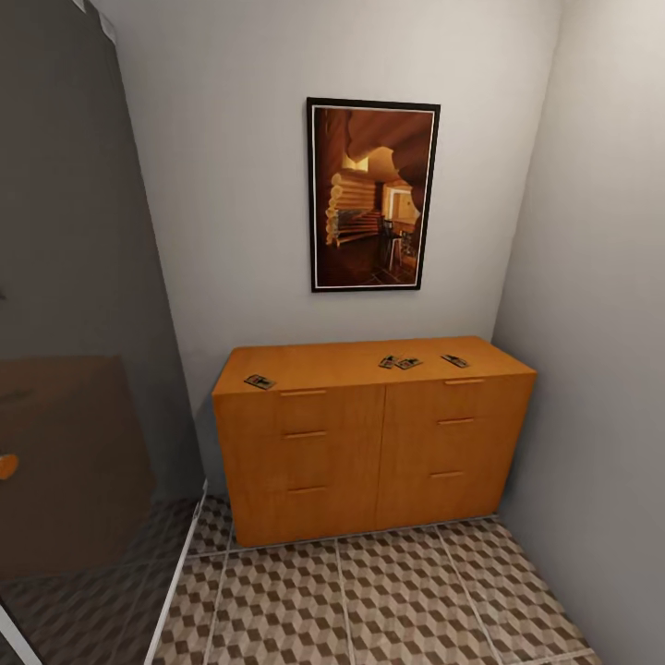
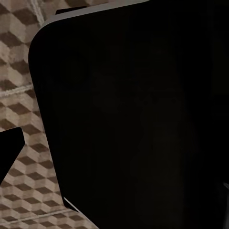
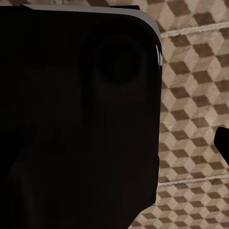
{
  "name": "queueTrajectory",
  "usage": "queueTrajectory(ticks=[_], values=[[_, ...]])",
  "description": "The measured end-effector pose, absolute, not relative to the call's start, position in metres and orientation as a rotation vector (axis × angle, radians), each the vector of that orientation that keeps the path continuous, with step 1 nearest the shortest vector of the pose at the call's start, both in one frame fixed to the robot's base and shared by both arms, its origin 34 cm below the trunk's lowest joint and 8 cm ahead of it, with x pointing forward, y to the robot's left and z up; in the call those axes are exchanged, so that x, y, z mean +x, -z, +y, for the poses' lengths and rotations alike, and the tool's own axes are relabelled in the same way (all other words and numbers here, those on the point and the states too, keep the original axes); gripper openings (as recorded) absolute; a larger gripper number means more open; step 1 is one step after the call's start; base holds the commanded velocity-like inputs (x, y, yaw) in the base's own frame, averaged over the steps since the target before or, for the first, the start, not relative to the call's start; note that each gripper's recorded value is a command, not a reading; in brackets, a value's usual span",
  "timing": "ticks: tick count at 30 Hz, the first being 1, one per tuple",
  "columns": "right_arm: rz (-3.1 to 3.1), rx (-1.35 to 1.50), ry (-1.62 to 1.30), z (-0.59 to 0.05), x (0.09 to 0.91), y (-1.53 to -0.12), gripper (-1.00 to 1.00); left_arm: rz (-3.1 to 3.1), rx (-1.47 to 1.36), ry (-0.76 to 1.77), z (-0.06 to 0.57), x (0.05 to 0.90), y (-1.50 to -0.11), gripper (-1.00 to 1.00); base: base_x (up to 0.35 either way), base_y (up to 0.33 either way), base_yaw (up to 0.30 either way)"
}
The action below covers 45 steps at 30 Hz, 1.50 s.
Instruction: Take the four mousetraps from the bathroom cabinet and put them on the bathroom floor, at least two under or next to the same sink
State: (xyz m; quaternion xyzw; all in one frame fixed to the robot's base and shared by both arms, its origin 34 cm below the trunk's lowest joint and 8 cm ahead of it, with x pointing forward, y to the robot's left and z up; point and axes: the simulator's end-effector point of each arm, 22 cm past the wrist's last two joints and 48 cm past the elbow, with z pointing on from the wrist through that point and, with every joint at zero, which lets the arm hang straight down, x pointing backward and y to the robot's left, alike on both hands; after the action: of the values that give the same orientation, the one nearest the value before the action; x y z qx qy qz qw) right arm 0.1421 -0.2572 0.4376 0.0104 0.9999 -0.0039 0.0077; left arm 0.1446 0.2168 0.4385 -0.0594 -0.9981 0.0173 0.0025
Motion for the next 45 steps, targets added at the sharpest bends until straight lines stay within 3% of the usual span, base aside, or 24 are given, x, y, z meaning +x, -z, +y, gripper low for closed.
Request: queueTrajectory(ticks=[17, 45], values=[[3.123, 0.030, 0.012, -0.2570, 0.1428, -0.4377, 1.00, -3.130, -0.188, -0.051, 0.2178, 0.1446, -0.4385, 1.00, 0.019, 0.000, 0.000], [3.122, 0.034, 0.010, -0.2560, 0.1428, -0.4377, 1.00, -3.132, -0.189, -0.055, 0.2164, 0.1449, -0.4386, 1.00, 0.279, 0.000, 0.000]])
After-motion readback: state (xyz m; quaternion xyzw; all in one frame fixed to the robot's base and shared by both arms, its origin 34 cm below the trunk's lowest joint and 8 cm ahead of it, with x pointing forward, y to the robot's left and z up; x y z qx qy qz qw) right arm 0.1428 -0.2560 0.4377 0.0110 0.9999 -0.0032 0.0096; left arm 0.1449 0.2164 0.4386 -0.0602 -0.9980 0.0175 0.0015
